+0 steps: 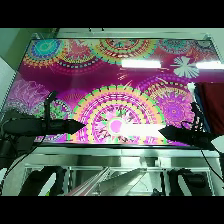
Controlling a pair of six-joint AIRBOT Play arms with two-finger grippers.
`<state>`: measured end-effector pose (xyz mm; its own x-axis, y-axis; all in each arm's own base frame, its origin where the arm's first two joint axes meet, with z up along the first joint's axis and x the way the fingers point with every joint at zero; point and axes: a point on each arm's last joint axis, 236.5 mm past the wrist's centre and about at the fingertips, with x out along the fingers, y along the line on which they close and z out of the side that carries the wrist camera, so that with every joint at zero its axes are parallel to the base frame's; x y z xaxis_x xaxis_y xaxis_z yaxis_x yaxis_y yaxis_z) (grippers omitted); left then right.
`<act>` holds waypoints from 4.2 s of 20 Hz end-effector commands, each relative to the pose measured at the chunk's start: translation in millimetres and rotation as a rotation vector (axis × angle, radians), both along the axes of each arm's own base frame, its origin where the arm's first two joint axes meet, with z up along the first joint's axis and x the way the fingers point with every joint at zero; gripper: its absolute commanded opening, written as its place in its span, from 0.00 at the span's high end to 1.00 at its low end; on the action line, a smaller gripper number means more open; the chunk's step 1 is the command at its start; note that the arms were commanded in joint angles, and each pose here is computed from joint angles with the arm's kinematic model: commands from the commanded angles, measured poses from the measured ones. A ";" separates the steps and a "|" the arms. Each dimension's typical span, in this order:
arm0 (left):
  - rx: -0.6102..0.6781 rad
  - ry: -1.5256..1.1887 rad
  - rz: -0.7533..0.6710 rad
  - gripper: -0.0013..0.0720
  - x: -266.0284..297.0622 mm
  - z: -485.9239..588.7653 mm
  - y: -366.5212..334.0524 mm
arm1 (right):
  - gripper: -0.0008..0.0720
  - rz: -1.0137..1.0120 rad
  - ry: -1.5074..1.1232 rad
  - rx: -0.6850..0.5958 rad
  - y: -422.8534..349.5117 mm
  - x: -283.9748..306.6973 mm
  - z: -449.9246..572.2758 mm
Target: Fold the shirts.
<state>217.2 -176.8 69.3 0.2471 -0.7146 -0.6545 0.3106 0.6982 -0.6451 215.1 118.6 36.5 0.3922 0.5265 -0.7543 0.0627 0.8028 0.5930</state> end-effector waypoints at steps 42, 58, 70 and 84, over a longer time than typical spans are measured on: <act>0.826 0.476 1.022 0.02 -41.3 -53.9 438.2 | 0.35 -0.004 -0.023 -0.032 -6.0 4.5 -1.9; 0.229 0.559 0.829 0.97 44.2 -122.6 376.5 | 0.35 -0.009 -0.029 -0.029 -5.9 6.0 -1.0; 0.074 -0.250 -0.036 0.97 133.5 123.6 15.0 | 0.35 -0.008 -0.028 -0.033 -6.6 6.0 -1.6; 0.222 0.028 -0.088 0.02 132.2 30.1 13.5 | 0.13 0.183 -0.308 0.046 26.3 39.5 37.5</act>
<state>341.8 -217.4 98.9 0.1567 -0.6482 -0.7452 0.4433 0.7204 -0.5334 236.5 124.5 46.5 0.4468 0.5527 -0.7035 -0.0835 0.8086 0.5823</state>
